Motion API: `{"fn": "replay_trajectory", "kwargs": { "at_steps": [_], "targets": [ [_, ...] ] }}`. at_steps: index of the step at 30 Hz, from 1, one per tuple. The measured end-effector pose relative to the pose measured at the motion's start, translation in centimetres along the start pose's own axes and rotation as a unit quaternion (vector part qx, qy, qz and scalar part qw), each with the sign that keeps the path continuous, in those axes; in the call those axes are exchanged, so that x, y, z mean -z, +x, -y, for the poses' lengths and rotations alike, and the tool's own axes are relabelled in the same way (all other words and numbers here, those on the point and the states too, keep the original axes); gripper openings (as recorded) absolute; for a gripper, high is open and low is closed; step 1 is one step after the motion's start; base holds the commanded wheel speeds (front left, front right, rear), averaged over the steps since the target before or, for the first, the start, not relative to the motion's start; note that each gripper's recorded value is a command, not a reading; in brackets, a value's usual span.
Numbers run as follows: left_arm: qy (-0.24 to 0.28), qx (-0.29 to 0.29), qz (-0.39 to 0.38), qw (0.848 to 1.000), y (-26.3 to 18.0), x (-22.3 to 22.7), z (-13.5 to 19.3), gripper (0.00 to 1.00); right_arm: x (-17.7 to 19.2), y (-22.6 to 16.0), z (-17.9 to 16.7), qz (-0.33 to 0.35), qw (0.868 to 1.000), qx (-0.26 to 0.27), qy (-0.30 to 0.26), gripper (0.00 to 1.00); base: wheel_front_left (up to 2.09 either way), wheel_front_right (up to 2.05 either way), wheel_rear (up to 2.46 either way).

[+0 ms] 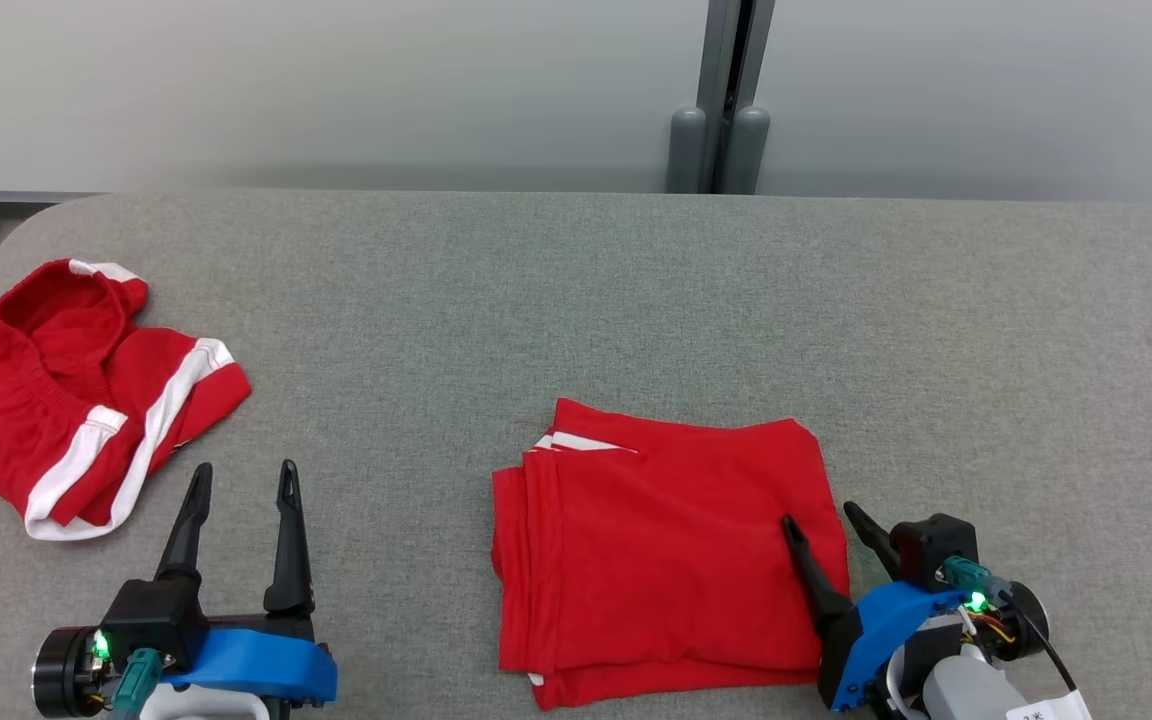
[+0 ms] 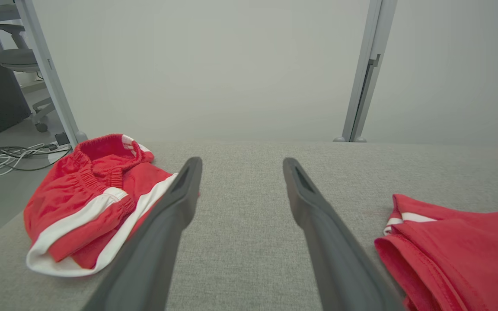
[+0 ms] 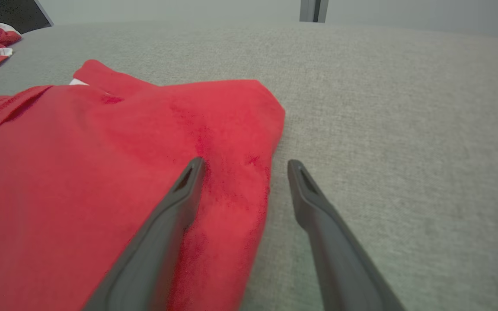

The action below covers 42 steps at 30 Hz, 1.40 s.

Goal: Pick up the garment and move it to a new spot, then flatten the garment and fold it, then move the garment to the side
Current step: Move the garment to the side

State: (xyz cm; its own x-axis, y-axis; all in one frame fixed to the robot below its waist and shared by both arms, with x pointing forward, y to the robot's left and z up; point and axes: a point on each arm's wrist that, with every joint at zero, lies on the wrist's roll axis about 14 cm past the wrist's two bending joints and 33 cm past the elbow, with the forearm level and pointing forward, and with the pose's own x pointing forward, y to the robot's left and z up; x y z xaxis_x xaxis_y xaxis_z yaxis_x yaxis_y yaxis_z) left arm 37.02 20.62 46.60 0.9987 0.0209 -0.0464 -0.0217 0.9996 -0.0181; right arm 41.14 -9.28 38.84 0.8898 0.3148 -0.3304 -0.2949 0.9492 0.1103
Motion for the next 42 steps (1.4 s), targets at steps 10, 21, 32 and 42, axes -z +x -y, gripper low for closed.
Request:
{"fn": "replay_trajectory", "kwargs": {
  "at_steps": [10, 21, 32, 42],
  "targets": [
    [-0.001, 0.002, 0.001, 1.0, 0.6, 0.0, 0.2, 1.0, 2.7, 0.1, -1.4, -0.043, 0.999, -0.019, 0.022, 1.0, 0.0, 0.0, 0.0],
    [-0.007, 0.003, -0.006, 1.0, 1.1, 0.4, 0.4, 1.0, 1.4, 1.3, -2.1, -0.027, 0.999, -0.032, 0.03, 0.0, 0.0, 0.0, 0.0],
    [-0.005, 0.014, 0.005, 1.0, 4.1, 0.0, 1.1, 1.0, -6.3, 6.2, 2.2, 0.054, 0.996, -0.023, -0.059, 0.0, 0.0, 0.0, 0.0],
    [-0.009, 0.06, 0.005, 0.998, 9.6, 1.6, 4.1, 1.0, -10.6, 9.7, 13.5, 0.079, 0.986, 0.061, -0.132, 0.0, 0.0, 0.0, 0.0]
  ]
}}
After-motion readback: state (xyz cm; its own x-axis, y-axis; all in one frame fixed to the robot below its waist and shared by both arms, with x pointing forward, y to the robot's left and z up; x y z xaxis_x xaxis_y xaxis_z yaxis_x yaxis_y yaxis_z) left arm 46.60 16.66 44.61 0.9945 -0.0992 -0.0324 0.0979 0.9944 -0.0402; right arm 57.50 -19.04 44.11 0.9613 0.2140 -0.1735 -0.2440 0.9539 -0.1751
